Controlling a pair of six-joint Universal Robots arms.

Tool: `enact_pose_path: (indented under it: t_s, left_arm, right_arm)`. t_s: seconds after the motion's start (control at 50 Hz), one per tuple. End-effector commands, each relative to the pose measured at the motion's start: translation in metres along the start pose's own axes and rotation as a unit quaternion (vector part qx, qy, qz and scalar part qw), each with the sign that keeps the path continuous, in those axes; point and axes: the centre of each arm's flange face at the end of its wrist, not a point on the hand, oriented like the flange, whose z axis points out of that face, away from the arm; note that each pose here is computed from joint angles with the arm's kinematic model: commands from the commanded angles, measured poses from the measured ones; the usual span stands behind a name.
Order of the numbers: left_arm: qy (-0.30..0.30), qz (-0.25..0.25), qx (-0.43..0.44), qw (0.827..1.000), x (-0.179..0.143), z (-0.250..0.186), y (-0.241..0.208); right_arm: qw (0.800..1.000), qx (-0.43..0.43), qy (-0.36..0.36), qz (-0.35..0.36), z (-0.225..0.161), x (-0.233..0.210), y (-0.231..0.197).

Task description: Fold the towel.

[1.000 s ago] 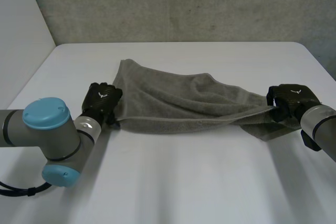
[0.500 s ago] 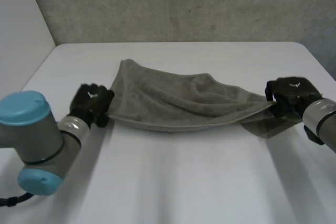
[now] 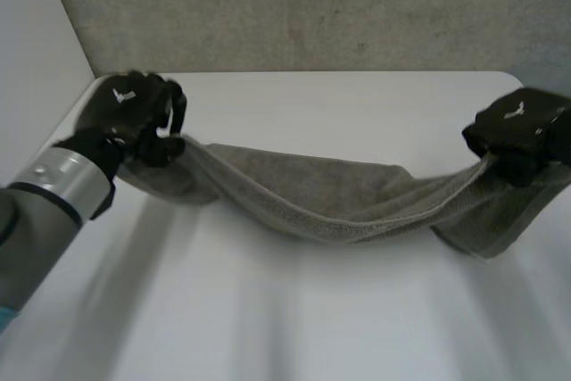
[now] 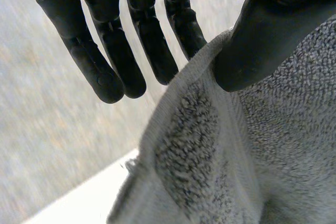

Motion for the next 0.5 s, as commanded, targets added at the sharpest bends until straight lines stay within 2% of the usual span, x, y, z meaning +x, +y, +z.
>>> enact_pose_path:
  t_s: [0.02, 0.04, 0.06, 0.1, 0.12, 0.16, 0.18, 0.2, 0.22, 0.24, 0.26, 0.28, 0.3, 0.32, 0.34, 0.36, 0.38, 0.4, 0.44, 0.46, 0.48, 0.5]
  left_arm:
    - [0.016, 0.023, -0.108, 0.994, 0.004, 0.034, 0.07]
    - [0.016, 0.023, -0.108, 0.994, 0.004, 0.034, 0.07]
    - [0.008, 0.047, -0.121, 0.991, 0.003, 0.044, 0.078]
    - [-0.005, 0.061, -0.12, 0.991, -0.001, 0.054, 0.077]
    - [-0.015, 0.07, -0.106, 0.992, -0.004, 0.063, 0.069]
    - [-0.027, 0.076, -0.079, 0.994, -0.006, 0.074, 0.054]
    - [-0.039, 0.08, -0.04, 0.995, -0.007, 0.084, 0.031]
    - [-0.05, 0.077, 0.006, 0.996, -0.009, 0.092, 0.004]
    - [-0.05, 0.077, 0.007, 0.996, -0.009, 0.092, 0.004]
    - [-0.065, 0.07, 0.068, 0.993, -0.011, 0.098, -0.027]
    - [-0.083, 0.059, 0.137, 0.985, -0.015, 0.101, -0.06]
    - [-0.083, 0.059, 0.137, 0.985, -0.015, 0.101, -0.06]
    - [-0.1, 0.047, 0.204, 0.973, -0.023, 0.1, -0.092]
    - [-0.101, 0.047, 0.204, 0.973, -0.023, 0.1, -0.092]
    - [-0.109, 0.034, 0.263, 0.958, -0.029, 0.096, -0.119]
    - [-0.111, 0.019, 0.315, 0.943, -0.034, 0.089, -0.144]
    - [-0.111, 0.019, 0.315, 0.942, -0.034, 0.089, -0.144]
    - [-0.113, 0.012, 0.348, 0.93, -0.039, 0.085, -0.161]
    - [-0.116, 0.011, 0.351, 0.929, -0.042, 0.085, -0.164]
    - [-0.115, 0.01, 0.336, 0.935, -0.042, 0.087, -0.158]
    - [-0.115, 0.01, 0.336, 0.935, -0.042, 0.087, -0.158]
    - [-0.111, 0.006, 0.312, 0.944, -0.042, 0.091, -0.147]
  right_arm:
    - [0.999, -0.042, -0.011, -0.026, 0.05, -0.013, 0.022]
    - [0.999, -0.034, -0.009, -0.034, 0.06, -0.017, 0.02]
    - [0.999, -0.034, -0.009, -0.034, 0.06, -0.017, 0.02]
    - [0.998, 0.02, 0.038, -0.051, 0.073, -0.01, 0.001]
    - [0.998, 0.021, 0.039, -0.051, 0.073, -0.01, 0.001]
    - [0.982, 0.124, 0.129, -0.057, 0.079, 0.008, -0.038]
    - [0.982, 0.125, 0.129, -0.057, 0.079, 0.008, -0.038]
    - [0.965, 0.191, 0.177, -0.043, 0.076, 0.017, -0.061]
    - [0.93, 0.281, 0.238, -0.009, 0.06, 0.037, -0.088]
    - [0.929, 0.282, 0.238, -0.008, 0.06, 0.037, -0.088]
    - [0.886, 0.365, 0.285, 0.025, 0.033, 0.056, -0.109]
    - [0.839, 0.443, 0.313, 0.049, 0.005, 0.068, -0.124]
    - [0.838, 0.444, 0.313, 0.049, 0.004, 0.068, -0.124]
    - [0.794, 0.502, 0.335, 0.07, -0.025, 0.08, -0.136]
    - [0.783, 0.518, 0.334, 0.082, -0.036, 0.085, -0.139]
    - [0.783, 0.518, 0.334, 0.082, -0.036, 0.085, -0.139]
    - [0.807, 0.487, 0.321, 0.092, -0.024, 0.087, -0.13]
    - [0.807, 0.487, 0.321, 0.092, -0.024, 0.087, -0.13]
    - [0.87, 0.401, 0.261, 0.117, 0.008, 0.075, -0.114]
    - [0.87, 0.401, 0.26, 0.117, 0.008, 0.075, -0.114]
    - [0.891, 0.368, 0.241, 0.114, 0.014, 0.069, -0.111]
    - [0.906, 0.341, 0.227, 0.103, 0.018, 0.062, -0.109]
